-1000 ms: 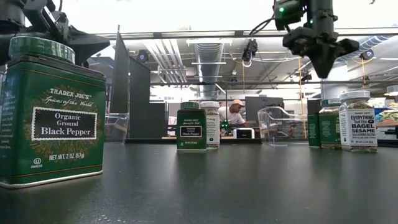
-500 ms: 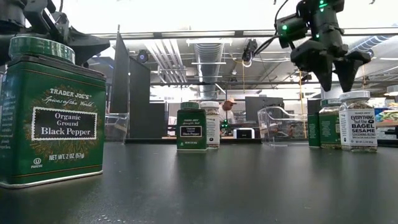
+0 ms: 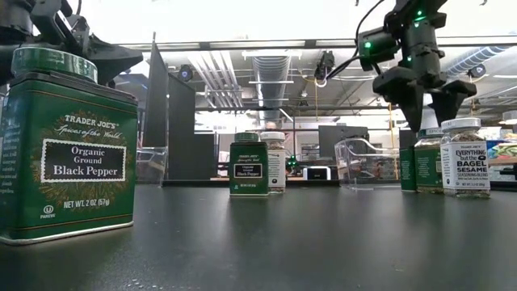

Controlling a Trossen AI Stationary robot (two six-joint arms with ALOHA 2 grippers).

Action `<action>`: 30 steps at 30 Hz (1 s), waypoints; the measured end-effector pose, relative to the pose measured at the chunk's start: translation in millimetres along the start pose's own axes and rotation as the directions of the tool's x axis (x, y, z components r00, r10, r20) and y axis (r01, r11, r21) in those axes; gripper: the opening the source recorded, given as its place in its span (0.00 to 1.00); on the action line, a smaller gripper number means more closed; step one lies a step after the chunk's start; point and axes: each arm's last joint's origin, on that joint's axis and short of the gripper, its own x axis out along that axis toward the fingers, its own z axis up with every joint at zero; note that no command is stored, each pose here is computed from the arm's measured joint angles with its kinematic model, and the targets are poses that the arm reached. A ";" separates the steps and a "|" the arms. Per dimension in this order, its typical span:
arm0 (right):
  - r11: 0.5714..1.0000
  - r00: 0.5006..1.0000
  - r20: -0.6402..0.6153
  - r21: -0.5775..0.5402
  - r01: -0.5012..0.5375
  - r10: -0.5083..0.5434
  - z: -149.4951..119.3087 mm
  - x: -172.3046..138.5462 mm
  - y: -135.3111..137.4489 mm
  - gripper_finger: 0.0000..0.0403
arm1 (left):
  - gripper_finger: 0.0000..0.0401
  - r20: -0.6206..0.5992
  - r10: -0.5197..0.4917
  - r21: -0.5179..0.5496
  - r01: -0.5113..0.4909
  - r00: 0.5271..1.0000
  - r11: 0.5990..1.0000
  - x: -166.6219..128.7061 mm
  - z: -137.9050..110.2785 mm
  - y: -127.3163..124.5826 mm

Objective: Sort spices by type
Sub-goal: Put the top right green seasoning bottle into the top right transparent bin

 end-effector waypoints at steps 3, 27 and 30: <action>1.000 1.000 0.001 0.004 0.000 0.000 0.1 2.2 -0.3 0.79 | 0.00 0.000 0.000 0.000 0.000 1.000 1.000 0.0 0.0 0.0; 0.999 0.999 0.028 0.022 0.042 -0.043 -0.1 17.3 -4.8 0.49 | 0.00 0.000 0.000 -0.005 0.000 1.000 1.000 0.0 0.0 0.0; 0.998 0.999 0.028 0.039 0.042 -0.043 -0.1 17.3 -4.8 0.49 | 0.00 0.000 0.000 -0.005 0.000 1.000 1.000 0.0 0.0 0.0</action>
